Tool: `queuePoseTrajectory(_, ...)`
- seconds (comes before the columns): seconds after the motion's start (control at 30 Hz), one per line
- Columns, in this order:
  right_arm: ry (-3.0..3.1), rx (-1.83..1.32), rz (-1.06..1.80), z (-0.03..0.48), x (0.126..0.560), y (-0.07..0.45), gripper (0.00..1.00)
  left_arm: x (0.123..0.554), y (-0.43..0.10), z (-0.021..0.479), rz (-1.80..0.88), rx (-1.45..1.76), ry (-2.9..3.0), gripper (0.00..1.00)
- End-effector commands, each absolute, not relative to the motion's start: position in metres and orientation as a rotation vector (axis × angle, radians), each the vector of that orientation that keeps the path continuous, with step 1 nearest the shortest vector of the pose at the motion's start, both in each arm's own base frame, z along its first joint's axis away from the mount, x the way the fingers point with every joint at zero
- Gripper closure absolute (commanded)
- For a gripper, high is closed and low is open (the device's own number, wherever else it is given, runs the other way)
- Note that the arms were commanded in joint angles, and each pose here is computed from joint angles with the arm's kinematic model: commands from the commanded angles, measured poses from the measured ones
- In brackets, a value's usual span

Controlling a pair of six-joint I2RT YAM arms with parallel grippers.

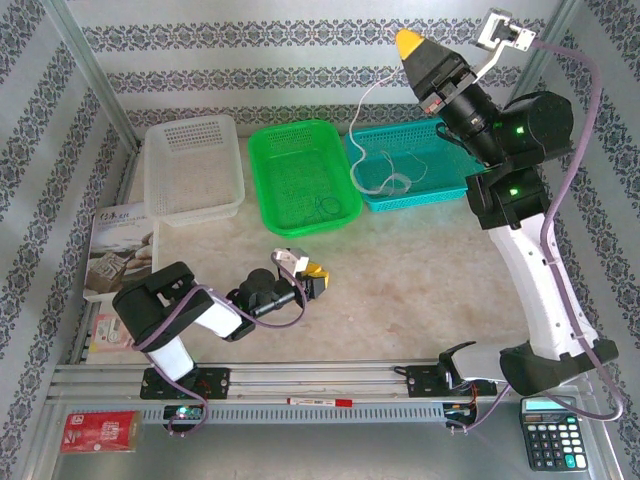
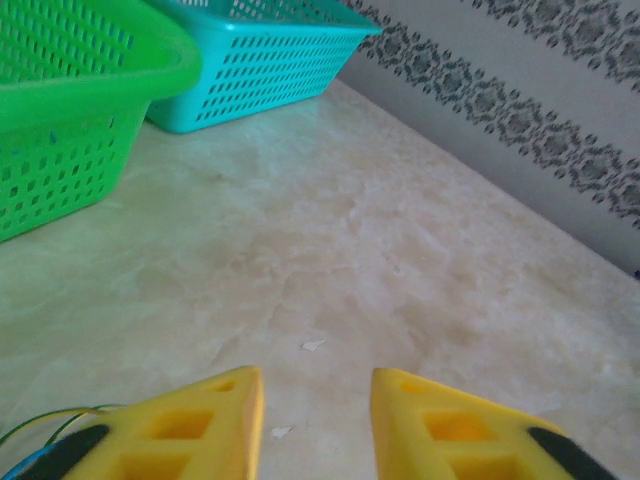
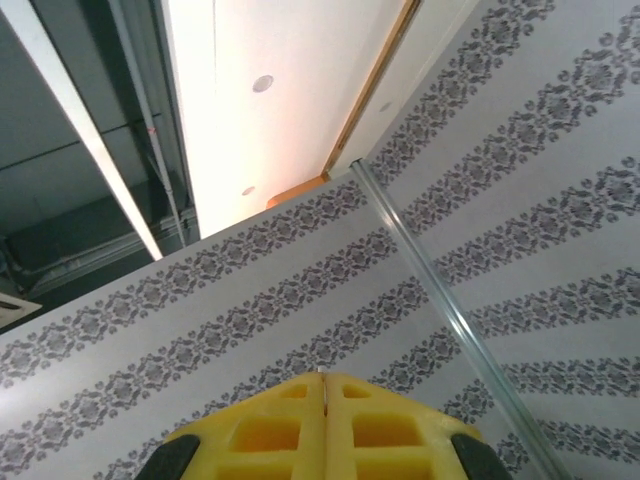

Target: Untangle the cables

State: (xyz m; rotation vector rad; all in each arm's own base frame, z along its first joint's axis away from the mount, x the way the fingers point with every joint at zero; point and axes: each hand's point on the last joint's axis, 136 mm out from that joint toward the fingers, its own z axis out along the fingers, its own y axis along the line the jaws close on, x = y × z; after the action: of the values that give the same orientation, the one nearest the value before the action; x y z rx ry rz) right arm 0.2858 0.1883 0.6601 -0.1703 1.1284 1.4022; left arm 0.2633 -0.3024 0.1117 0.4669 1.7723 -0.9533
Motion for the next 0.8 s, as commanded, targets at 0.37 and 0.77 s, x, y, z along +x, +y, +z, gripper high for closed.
queuePoseTrajectory(0.37, 1.225, -0.063, 1.229, 0.608, 0.372, 0.179, 1.00, 0.271, -0.296, 0.214, -0.907, 0.453, 1.679, 0.00)
queuePoseTrajectory(0.77, 1.308, 0.110, 0.970, 0.550, 0.478, 0.134, 1.00, 0.277, -0.272, 0.254, -0.826, 0.341, 1.687, 0.00)
